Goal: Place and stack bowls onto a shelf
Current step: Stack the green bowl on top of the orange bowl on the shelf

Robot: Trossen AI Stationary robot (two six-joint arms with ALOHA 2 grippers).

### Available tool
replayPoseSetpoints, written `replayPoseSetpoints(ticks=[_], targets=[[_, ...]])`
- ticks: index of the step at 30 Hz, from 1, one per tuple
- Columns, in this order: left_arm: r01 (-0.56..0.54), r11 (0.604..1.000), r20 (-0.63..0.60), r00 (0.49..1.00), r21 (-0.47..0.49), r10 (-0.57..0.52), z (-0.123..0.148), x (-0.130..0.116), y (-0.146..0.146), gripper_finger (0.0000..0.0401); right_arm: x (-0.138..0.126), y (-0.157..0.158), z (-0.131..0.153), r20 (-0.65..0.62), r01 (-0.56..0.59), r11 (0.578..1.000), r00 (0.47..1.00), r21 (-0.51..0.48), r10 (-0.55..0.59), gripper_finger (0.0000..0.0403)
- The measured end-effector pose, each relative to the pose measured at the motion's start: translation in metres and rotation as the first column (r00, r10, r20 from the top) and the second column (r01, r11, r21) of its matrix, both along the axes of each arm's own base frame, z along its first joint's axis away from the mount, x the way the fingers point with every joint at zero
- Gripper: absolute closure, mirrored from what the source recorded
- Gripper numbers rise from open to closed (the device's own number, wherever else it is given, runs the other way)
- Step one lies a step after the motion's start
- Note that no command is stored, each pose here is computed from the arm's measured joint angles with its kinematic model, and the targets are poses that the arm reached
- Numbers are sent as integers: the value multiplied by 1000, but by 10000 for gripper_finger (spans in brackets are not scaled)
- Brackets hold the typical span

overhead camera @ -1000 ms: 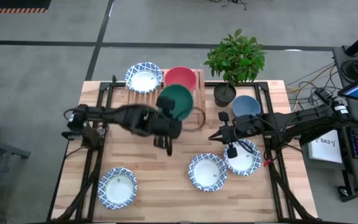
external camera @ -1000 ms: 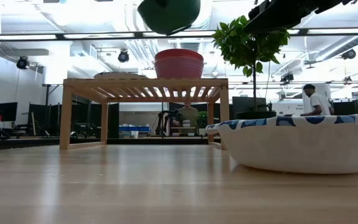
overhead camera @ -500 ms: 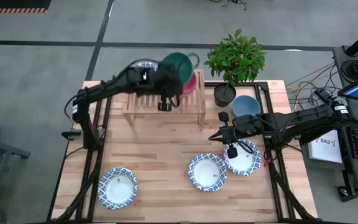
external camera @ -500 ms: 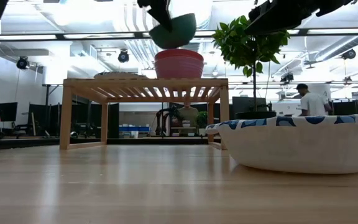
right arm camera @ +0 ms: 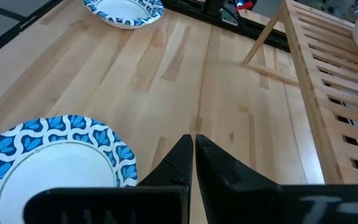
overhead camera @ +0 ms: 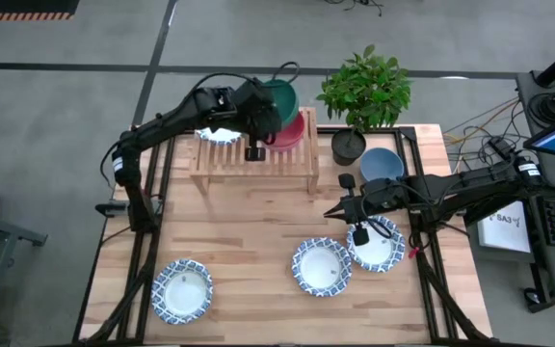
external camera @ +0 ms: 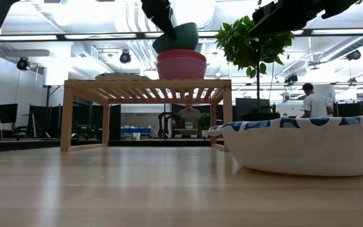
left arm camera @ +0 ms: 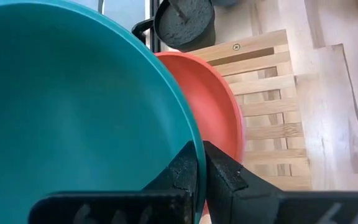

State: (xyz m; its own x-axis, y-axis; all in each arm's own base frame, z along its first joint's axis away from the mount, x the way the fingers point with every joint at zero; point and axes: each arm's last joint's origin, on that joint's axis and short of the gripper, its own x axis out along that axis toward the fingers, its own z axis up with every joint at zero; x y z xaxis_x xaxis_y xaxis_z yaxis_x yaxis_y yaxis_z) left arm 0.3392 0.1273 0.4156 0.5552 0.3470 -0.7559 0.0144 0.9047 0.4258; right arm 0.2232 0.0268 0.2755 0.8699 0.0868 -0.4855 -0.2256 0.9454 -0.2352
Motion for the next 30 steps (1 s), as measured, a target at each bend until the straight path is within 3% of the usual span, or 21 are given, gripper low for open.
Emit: replayPoseSetpoints(ticks=[5,17,24,30], targets=[[-6,1000,2,1000,-4,6,0,0,0,380,0,0,0,0,0,1000,1000,0,0,394],[-25,999,19,1000,-21,25,1,1,-2,270,0,0,0,1,0,1000,1000,-1,0,394],[69,989,79,995,-129,-59,7,-3,-11,258,0,0,0,1,-1,1000,1000,-1,1,394],[97,987,136,988,-128,-79,18,-10,-14,258,0,0,1,13,-5,1000,1000,-9,5,394]])
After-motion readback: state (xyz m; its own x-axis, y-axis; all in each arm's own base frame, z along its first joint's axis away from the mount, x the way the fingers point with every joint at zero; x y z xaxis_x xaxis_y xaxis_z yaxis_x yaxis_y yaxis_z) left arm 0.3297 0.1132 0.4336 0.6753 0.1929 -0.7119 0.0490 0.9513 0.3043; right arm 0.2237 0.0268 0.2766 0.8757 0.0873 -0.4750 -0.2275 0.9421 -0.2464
